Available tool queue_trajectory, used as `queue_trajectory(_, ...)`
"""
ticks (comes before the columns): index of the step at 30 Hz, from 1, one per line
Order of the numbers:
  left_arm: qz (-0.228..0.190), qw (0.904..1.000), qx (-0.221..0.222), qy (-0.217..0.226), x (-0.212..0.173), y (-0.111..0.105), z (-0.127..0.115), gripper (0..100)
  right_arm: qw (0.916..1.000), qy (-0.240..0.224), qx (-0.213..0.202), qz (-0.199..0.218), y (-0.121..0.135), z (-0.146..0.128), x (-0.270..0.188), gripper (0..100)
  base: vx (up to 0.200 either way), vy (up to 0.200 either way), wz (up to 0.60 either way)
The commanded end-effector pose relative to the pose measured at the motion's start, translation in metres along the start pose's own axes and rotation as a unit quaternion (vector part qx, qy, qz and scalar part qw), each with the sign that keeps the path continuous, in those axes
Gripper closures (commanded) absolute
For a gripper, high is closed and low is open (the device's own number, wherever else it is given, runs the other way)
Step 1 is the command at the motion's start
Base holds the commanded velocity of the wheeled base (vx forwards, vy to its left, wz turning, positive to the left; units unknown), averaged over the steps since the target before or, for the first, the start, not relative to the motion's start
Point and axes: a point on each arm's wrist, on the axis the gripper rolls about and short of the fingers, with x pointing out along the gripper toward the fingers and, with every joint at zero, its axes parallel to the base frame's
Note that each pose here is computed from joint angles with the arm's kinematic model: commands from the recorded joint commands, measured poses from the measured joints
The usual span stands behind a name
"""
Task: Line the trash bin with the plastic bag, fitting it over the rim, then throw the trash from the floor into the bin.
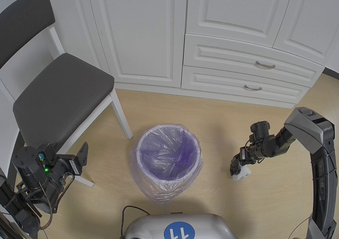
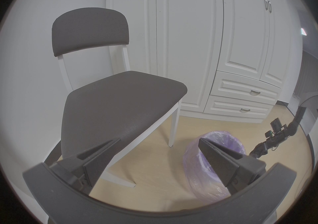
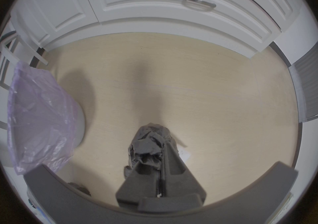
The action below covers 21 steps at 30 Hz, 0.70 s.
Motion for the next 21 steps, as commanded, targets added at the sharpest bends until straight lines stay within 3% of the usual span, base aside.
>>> queue_trajectory(1, 0.007, 1.0, 0.001, 0.003, -0.004, 0.002, -0.001, 0, 0.9992, -0.03, -0.011, 0.025, 0.004, 0.02, -0.052, 100, 0.0, 0.0, 0.0)
queue_trajectory(7, 0.006, 0.9999, 0.003, 0.008, -0.003, 0.002, -0.003, 0, 0.9948, -0.048, -0.087, 0.022, -0.002, 0.019, -0.103, 100, 0.0, 0.0, 0.0)
queue_trajectory(16, 0.007, 1.0, 0.002, 0.005, -0.004, 0.002, -0.002, 0, 0.9826, -0.124, -0.137, 0.019, -0.003, 0.018, -0.154, 100, 0.0, 0.0, 0.0)
queue_trajectory(21, 0.007, 1.0, 0.002, 0.006, -0.003, 0.002, -0.002, 0, 0.9721, -0.169, -0.162, 0.017, -0.006, 0.016, -0.206, 100, 0.0, 0.0, 0.0)
